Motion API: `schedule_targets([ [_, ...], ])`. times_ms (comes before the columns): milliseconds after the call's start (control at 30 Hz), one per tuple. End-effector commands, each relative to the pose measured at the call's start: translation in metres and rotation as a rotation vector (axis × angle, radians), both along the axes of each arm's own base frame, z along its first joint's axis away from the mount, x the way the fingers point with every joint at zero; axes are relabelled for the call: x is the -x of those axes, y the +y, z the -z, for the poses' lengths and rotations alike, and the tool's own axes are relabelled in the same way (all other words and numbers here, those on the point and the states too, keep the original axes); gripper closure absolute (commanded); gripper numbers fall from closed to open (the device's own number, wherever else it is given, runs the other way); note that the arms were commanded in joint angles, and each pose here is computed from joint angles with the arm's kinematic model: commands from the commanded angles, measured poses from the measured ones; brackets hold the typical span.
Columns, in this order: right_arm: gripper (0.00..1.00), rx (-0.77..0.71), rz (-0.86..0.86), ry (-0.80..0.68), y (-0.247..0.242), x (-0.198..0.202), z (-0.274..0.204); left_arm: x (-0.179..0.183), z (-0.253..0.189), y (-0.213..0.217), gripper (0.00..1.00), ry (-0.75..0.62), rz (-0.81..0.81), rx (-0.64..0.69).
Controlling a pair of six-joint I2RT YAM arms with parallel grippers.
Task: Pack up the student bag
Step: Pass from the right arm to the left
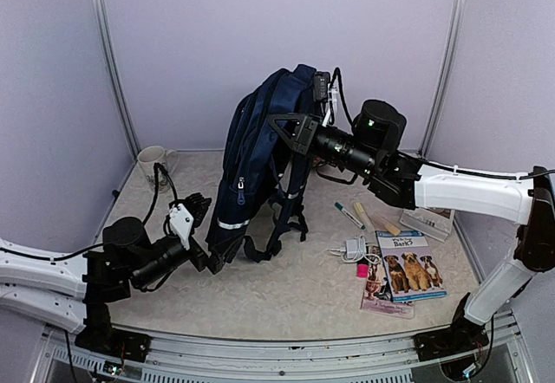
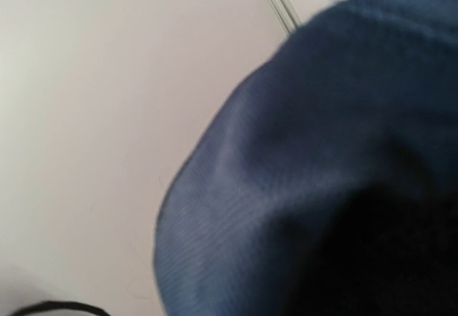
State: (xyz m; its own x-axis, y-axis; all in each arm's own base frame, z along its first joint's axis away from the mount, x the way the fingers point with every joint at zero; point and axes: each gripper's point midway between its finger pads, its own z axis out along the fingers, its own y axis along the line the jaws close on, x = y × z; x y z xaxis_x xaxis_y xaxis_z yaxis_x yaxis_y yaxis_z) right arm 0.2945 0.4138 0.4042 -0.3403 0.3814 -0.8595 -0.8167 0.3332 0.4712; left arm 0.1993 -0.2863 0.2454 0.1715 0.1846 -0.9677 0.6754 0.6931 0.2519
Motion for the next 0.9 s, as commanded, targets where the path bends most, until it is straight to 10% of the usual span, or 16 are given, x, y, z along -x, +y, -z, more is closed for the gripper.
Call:
schedule_targets([
  [0, 1.0, -0.187, -0.023, -0.145, -0.017, 0.016, -0.072, -0.019, 0.002, -0.001, 0.01, -0.001, -0.026, 0.035],
  [233, 1.0, -0.172, -0.044, -0.132, -0.026, 0.018, -0.069, -0.036, 0.023, -0.011, 0.37, 0.031, -0.028, -0.016],
  [367, 1.0, -0.095, -0.029, -0.113, -0.039, 0.013, -0.053, -0.029, 0.007, -0.015, 0.98, 0.011, 0.009, 0.012],
  [433, 0.99, 0.0, 0.018, -0.108, -0.05, 0.005, -0.04, -0.024, -0.006, -0.015, 1.0, 0.0, 0.013, 0.023],
  [600, 0.47, 0.309, 0.203, -0.166, -0.086, -0.001, 0.0, -0.029, -0.038, -0.011, 1.0, 0.046, -0.053, 0.038],
  [867, 0.35, 0.473, 0.221, -0.384, -0.13, 0.046, -0.001, -0.036, -0.083, -0.011, 1.0, 0.127, -0.114, 0.125],
])
